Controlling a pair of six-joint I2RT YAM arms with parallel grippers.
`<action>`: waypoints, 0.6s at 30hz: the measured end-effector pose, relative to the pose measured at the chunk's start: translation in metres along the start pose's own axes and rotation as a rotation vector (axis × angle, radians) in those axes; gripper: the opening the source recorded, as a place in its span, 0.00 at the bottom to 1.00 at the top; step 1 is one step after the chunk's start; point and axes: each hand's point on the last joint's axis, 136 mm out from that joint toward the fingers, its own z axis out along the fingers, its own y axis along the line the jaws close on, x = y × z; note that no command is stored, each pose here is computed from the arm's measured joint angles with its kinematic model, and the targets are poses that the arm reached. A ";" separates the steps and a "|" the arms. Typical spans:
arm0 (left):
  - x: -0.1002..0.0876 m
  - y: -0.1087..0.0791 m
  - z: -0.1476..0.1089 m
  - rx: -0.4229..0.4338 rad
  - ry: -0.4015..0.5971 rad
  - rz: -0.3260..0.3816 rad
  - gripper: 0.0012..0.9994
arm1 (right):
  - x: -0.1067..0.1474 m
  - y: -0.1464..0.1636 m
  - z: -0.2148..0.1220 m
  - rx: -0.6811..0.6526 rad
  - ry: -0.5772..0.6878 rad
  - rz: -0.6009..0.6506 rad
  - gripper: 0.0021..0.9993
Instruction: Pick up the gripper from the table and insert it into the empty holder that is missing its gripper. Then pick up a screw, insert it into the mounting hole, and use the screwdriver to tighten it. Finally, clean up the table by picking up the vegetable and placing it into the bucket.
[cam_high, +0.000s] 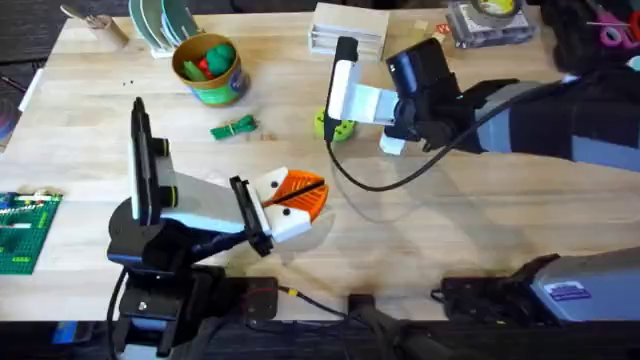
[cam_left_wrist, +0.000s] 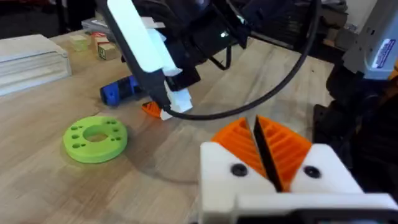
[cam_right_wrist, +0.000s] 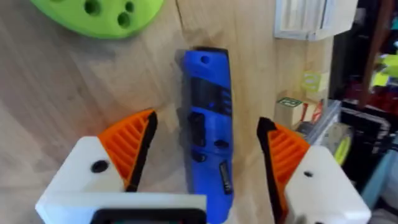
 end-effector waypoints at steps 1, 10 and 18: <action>0.000 0.000 0.000 0.000 0.000 0.000 0.18 | -0.001 0.001 -0.002 -0.008 -0.007 0.021 0.99; 0.000 0.000 0.000 -0.001 0.000 -0.002 0.75 | -0.015 -0.031 -0.056 0.053 -0.147 0.278 0.99; -0.001 0.001 0.000 -0.008 -0.002 0.008 0.18 | -0.012 -0.061 -0.116 0.112 -0.262 0.485 0.99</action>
